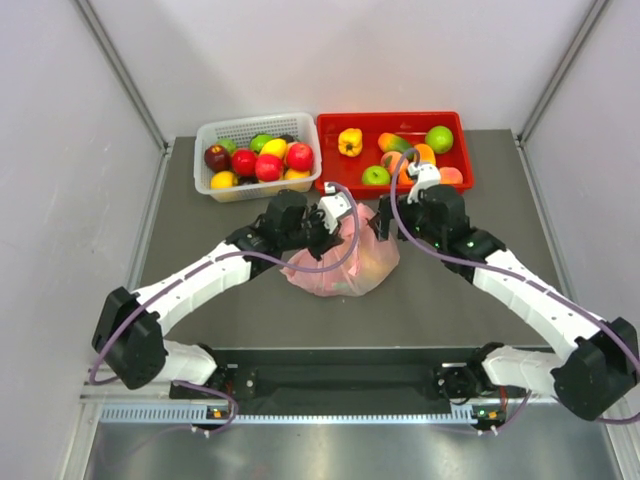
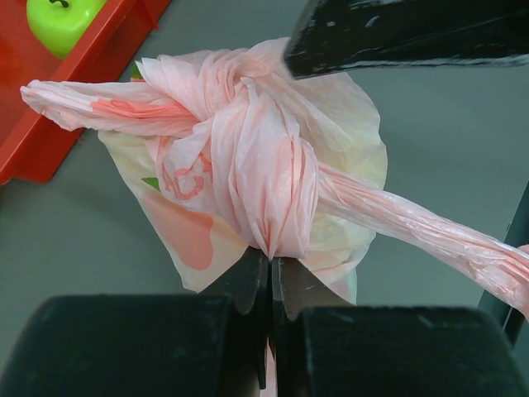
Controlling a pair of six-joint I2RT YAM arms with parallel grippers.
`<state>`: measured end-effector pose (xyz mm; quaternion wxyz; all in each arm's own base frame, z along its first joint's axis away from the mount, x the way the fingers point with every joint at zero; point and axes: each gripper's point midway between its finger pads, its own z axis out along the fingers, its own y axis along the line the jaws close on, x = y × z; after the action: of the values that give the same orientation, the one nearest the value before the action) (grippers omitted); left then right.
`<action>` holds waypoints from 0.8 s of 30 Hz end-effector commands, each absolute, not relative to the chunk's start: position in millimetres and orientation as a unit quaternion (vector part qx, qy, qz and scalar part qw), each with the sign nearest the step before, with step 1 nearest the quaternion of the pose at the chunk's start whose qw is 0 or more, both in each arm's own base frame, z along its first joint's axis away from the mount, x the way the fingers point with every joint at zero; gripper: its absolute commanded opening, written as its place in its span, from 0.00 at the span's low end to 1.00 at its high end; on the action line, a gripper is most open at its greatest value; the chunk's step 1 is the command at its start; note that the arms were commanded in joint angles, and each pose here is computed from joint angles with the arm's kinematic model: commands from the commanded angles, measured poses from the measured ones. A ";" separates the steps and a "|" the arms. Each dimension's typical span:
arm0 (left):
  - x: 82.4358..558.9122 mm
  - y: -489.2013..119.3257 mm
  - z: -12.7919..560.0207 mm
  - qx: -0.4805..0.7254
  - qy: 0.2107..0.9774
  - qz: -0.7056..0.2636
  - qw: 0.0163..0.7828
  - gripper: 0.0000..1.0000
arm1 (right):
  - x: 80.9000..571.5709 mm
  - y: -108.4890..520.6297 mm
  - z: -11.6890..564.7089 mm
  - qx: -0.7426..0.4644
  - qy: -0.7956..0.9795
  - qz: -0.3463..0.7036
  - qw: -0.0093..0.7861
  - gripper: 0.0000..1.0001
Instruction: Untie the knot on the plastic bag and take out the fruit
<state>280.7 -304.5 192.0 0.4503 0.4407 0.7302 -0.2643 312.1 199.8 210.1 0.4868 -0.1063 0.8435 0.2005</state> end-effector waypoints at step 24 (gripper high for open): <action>306.2 -263.9 239.3 0.301 0.742 -0.201 0.564 0.00 | 360.0 120.1 160.3 0.181 0.842 0.009 0.509 1.00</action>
<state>283.9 -283.9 193.8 0.4791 0.3859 0.7521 -0.2364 360.0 173.9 149.6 0.4799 0.0837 0.8707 0.0672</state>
